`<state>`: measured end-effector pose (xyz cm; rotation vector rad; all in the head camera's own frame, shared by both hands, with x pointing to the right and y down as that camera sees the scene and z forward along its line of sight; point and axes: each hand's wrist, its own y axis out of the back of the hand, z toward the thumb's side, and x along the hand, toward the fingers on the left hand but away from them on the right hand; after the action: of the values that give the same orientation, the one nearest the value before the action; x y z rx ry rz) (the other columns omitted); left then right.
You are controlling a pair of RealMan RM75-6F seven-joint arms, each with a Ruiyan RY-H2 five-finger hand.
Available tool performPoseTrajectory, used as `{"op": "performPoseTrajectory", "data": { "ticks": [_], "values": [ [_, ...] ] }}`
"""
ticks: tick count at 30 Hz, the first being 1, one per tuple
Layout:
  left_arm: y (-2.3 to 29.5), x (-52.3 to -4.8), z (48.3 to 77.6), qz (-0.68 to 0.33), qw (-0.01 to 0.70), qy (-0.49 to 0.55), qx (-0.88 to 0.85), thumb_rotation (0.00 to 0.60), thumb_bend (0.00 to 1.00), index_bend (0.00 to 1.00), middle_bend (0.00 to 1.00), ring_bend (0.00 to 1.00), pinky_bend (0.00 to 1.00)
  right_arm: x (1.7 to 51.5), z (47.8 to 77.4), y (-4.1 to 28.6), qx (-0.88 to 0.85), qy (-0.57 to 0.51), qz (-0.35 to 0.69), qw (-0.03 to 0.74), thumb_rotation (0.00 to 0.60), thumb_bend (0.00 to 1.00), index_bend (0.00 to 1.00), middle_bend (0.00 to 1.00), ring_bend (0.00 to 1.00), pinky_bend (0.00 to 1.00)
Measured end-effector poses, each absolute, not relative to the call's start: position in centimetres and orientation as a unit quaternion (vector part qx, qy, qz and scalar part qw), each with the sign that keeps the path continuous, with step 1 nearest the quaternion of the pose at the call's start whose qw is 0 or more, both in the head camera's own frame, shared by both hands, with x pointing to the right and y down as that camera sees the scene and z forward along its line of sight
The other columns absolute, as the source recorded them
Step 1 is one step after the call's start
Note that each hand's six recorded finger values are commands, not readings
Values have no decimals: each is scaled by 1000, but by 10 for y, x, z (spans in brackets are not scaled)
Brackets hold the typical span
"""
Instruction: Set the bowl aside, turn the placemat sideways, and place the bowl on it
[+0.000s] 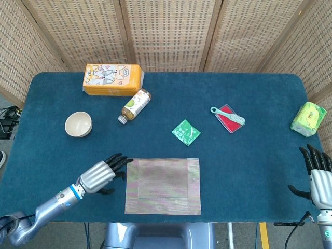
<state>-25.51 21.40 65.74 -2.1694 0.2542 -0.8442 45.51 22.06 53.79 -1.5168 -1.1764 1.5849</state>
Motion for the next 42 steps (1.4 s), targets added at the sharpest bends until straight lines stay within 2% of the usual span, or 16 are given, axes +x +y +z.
{"op": "performPoseTrajectory", "data": {
  "ticks": [13,25,38,42],
  "values": [
    [263,-221,680,-270,406,25,-873,600,231,387,0,0,0,462,540,219,-570,-450,611,315,600,0,0,0,0,0],
    [279,-235,689,-269,410,10,-871,600,231,387,0,0,0,461,541,219,-573,-449,611,313,600,0,0,0,0,0],
    [280,-219,702,-265,414,22,-871,600,234,387,0,0,0,463,538,219,-572,-454,607,312,600,0,0,0,0,0],
    [279,-217,704,-267,412,22,-871,600,288,393,0,0,0,463,538,219,-572,-455,607,311,600,0,0,0,0,0]
  ]
}}
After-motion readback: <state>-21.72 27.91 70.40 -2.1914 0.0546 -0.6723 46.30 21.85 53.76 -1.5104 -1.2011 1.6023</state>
